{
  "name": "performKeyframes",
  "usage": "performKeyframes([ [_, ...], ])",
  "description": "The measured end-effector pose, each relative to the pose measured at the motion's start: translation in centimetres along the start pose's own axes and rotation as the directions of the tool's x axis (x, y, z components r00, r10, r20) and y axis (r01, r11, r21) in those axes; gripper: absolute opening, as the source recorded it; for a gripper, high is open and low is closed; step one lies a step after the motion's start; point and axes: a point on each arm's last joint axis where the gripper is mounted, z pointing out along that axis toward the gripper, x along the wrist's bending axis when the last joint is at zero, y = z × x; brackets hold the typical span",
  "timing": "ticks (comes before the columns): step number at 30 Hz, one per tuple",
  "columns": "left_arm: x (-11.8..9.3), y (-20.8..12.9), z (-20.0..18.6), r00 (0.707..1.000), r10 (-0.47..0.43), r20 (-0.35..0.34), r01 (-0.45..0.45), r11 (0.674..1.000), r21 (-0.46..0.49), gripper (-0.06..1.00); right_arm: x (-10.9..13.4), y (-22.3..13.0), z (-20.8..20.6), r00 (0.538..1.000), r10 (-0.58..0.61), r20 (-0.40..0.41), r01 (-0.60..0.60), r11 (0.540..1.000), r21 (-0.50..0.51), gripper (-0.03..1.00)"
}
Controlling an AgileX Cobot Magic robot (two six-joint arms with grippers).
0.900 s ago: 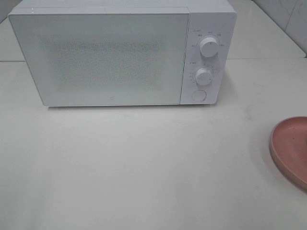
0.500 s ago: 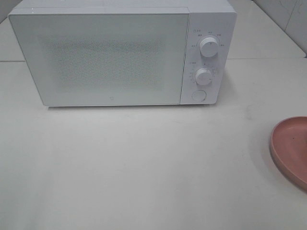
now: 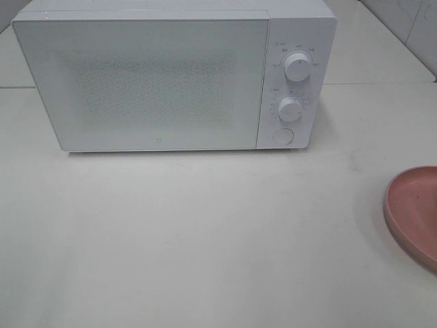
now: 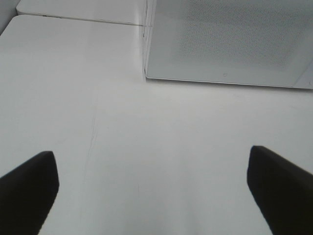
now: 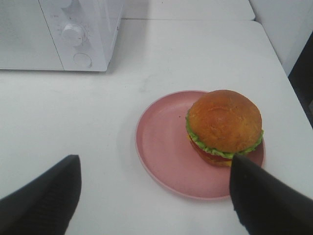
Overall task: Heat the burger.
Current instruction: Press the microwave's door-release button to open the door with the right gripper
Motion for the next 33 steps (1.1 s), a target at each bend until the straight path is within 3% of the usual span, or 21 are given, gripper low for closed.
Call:
performKeyframes([
  [16, 0.0, 0.0, 0.0, 1.0, 0.0, 0.0, 0.0, 1.0, 0.0, 0.99, 0.7, 4.4, 4.5, 1.0, -0.007, -0.006, 0.007, 1.0, 0.026, 0.75],
  [33, 0.0, 0.0, 0.0, 1.0, 0.0, 0.0, 0.0, 1.0, 0.0, 0.99, 1.3, 6.4, 10.2, 1.0, -0.015, -0.021, 0.016, 1.0, 0.011, 0.75],
])
